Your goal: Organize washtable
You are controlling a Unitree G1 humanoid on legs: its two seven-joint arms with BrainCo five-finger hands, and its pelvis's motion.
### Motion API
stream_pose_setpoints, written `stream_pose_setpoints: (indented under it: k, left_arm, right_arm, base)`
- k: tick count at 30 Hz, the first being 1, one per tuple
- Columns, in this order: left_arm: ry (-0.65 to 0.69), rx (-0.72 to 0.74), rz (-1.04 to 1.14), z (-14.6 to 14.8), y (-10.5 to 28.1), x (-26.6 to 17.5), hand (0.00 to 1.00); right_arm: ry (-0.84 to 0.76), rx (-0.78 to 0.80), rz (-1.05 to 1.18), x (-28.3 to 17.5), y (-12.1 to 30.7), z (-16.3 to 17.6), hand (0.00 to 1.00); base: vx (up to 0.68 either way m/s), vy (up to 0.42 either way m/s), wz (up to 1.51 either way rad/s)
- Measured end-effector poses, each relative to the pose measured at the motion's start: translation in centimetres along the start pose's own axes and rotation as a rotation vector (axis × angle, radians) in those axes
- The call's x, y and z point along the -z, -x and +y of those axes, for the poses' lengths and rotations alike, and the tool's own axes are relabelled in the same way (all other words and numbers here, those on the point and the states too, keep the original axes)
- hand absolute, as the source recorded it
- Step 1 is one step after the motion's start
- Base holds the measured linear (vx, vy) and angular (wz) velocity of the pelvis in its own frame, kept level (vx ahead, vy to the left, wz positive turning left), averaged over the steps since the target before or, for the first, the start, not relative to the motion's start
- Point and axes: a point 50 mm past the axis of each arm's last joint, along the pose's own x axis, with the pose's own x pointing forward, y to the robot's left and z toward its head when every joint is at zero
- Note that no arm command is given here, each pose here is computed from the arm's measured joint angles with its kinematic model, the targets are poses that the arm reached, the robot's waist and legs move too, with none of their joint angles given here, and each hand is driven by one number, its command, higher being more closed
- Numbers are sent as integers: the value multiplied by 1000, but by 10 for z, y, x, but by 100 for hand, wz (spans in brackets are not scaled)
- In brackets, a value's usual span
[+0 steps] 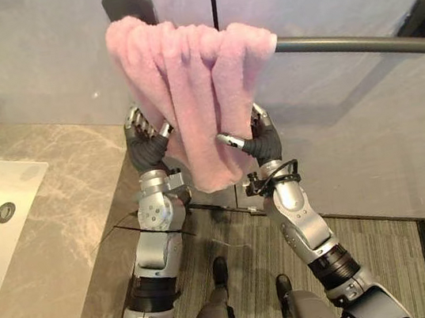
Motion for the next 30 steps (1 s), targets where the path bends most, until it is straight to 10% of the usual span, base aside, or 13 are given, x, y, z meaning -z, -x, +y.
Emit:
stream_pose_setpoints:
  k: [26, 27, 30]
  left_arm:
    - [11, 46, -32, 13, 13, -7, 100]
    - [17, 43, -32, 13, 13, -7, 100]
    - [20, 31, -29, 14, 14, -6, 100]
  right_arm:
    - [201, 159, -73, -19, 27, -81, 100]
    - [195, 163, -67, -17, 28, -81, 0]
    - [196, 169, -58, -13, 29, -84, 0]
  base:
    - [5, -23, -11]
    - [-13, -12, -11]
    - [-15, -24, -7]
